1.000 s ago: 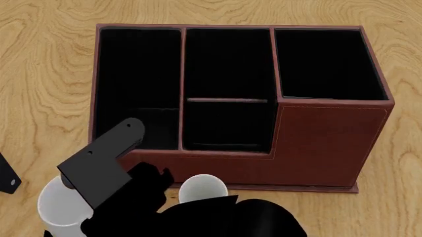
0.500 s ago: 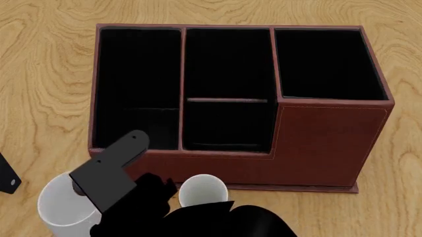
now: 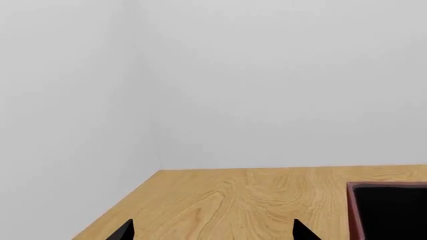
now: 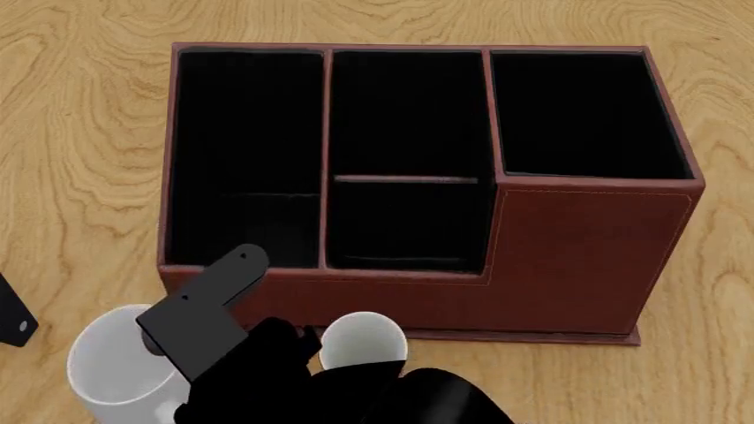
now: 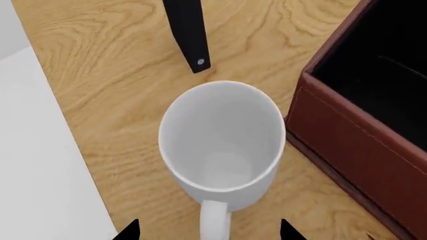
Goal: Pick up the white mug and place it to the right of the caddy.
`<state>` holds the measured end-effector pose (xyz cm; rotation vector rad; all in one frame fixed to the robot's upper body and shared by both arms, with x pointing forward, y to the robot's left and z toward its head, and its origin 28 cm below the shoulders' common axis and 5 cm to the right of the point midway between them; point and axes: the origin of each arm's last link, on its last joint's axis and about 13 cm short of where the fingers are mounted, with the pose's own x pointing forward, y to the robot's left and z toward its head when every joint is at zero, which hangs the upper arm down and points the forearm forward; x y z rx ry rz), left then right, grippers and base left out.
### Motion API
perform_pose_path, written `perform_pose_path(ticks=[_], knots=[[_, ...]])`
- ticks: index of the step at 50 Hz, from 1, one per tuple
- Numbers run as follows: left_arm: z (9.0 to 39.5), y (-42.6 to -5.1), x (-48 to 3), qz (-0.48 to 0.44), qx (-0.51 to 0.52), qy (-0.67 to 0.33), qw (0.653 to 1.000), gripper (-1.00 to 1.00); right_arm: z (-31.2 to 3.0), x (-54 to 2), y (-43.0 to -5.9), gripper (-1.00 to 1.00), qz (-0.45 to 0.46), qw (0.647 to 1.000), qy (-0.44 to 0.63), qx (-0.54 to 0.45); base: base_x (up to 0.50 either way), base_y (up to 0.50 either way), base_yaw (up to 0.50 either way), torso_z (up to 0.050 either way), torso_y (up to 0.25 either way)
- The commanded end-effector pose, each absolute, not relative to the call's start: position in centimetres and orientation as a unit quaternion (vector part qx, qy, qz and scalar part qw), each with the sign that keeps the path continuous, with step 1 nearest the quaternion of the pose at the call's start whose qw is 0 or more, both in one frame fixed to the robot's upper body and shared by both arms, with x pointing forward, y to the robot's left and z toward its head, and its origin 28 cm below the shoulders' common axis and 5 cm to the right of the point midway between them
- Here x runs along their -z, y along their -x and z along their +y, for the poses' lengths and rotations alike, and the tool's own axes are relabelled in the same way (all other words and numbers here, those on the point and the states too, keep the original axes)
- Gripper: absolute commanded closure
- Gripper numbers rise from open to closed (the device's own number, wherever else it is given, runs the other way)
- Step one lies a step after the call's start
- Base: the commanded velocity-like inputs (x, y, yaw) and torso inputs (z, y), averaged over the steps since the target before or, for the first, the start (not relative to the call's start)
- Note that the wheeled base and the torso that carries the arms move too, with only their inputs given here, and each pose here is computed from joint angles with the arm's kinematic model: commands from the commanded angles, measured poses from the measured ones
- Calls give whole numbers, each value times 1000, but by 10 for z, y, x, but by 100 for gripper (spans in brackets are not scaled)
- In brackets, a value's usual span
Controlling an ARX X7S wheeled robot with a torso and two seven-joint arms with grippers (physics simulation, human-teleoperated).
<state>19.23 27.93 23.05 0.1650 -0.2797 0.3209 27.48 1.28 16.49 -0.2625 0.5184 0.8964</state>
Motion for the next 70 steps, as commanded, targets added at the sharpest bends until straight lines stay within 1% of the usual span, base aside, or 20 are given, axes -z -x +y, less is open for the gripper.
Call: perform_pose_path(ticks=[1,41,70], knots=[[279,-193,-230,-137,-158,-82,974,-100,14,-158,-280,-100,257,858,135,-425,0,0,0,0,0],[280,-193,-225,-133,-159,-84,975,-100,24,-140,-289,-100,280,845,149,-431,0,0,0,0,0],[283,-190,-228,-138,-163,-85,973,-100,29,-134,-297,-100,280,843,149,-435,0,0,0,0,0]])
